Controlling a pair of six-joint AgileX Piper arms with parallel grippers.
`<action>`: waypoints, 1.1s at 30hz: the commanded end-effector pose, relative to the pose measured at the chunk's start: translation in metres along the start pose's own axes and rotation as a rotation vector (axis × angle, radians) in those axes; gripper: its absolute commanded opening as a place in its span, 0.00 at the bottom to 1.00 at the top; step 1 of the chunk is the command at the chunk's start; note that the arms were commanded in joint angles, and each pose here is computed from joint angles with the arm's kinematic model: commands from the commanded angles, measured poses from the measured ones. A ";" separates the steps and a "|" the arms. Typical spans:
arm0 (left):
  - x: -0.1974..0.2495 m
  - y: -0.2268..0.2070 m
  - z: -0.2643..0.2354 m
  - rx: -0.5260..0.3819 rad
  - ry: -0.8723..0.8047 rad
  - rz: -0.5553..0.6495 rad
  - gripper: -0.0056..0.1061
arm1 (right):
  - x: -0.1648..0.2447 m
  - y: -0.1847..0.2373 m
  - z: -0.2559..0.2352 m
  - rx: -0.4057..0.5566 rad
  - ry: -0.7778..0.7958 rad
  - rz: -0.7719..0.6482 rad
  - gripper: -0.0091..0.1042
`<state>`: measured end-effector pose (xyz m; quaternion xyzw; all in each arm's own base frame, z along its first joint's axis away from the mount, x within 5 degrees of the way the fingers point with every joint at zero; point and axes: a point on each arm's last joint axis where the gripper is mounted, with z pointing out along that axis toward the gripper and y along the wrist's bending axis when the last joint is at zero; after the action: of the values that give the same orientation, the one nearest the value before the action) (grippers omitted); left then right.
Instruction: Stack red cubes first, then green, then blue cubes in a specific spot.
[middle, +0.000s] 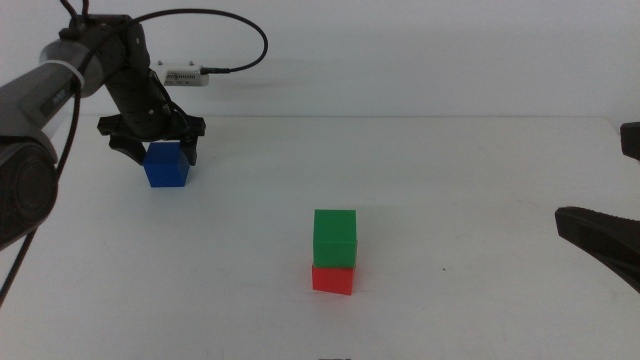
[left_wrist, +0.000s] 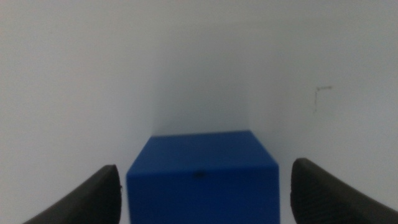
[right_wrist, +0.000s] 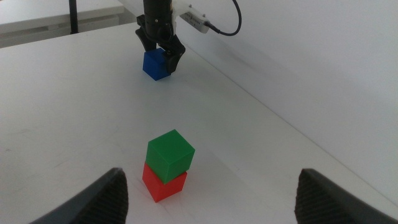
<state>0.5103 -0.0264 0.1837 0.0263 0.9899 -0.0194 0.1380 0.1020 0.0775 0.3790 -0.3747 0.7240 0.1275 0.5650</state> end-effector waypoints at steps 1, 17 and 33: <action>-0.013 -0.004 -0.041 0.020 -0.135 -0.003 0.86 | -0.013 -0.006 -0.005 0.048 -0.083 -0.001 0.75; -0.006 -0.009 -0.043 0.076 -0.032 -0.018 0.12 | -0.013 -0.006 -0.005 0.048 -0.083 -0.001 0.75; 0.067 -0.078 -0.172 0.045 -0.145 -0.110 0.04 | -0.013 -0.006 -0.005 0.048 -0.083 -0.001 0.75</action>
<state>0.4183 -0.0884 0.2904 -0.0060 0.9885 -0.0395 0.1462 0.1020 0.0775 0.3790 -0.3747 0.7240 0.1275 0.5650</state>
